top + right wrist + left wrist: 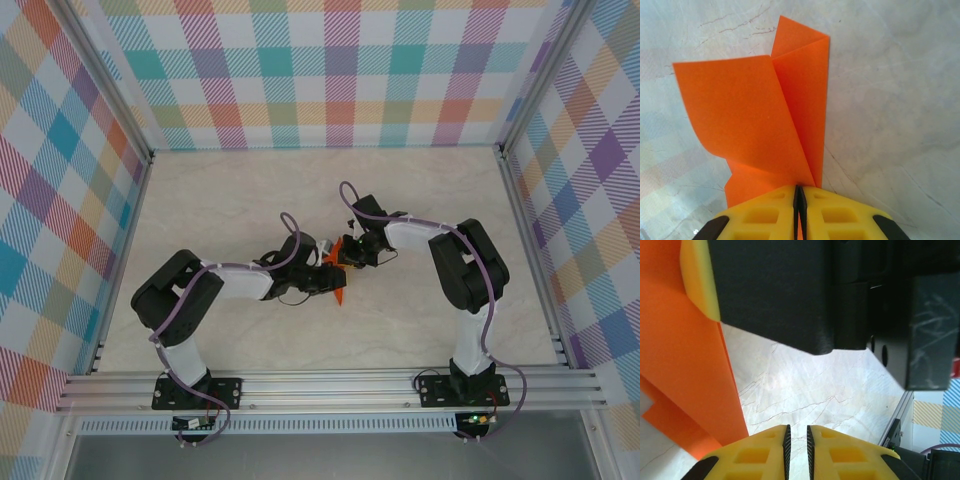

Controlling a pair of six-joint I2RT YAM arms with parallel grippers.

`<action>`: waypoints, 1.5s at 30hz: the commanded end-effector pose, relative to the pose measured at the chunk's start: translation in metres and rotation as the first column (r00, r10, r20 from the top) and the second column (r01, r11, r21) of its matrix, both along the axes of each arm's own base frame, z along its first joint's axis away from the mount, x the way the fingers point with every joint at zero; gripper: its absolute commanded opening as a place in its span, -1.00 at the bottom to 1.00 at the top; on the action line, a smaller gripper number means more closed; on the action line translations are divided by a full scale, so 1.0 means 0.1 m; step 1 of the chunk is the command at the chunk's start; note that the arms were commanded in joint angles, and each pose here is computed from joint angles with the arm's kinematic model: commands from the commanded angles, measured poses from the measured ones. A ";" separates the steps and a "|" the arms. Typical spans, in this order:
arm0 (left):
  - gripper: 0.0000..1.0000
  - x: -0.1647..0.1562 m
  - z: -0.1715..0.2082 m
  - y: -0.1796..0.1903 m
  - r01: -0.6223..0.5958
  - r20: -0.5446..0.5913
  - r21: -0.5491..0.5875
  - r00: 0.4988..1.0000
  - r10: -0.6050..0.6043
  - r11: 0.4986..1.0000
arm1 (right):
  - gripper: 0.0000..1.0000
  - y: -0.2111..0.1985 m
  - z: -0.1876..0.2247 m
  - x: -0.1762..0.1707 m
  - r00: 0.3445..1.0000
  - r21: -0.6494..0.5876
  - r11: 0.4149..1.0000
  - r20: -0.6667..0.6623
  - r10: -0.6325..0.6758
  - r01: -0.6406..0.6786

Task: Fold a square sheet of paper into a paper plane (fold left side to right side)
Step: Fold the wing for the fifth time at the center of the table.

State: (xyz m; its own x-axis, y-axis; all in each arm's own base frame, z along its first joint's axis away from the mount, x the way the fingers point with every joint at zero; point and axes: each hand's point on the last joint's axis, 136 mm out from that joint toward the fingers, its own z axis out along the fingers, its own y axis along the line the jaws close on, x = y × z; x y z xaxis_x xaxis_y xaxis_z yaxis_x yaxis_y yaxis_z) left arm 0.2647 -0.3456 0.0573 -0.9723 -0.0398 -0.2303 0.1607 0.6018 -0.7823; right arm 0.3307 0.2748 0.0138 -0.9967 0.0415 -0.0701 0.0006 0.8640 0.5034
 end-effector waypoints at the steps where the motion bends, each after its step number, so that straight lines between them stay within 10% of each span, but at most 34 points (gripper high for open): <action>1: -0.64 -0.07 -0.13 -0.01 0.005 -0.017 0.018 1.000 -0.004 1.000 | -0.74 -0.18 -0.33 -0.28 0.994 -0.105 0.994 -0.107 0.009 -0.020; 45: -0.88 -0.26 -0.68 0.14 0.018 -0.061 0.268 0.998 -0.001 0.963 | -1.00 -0.03 0.35 -0.27 0.999 0.116 0.993 0.038 0.029 -0.033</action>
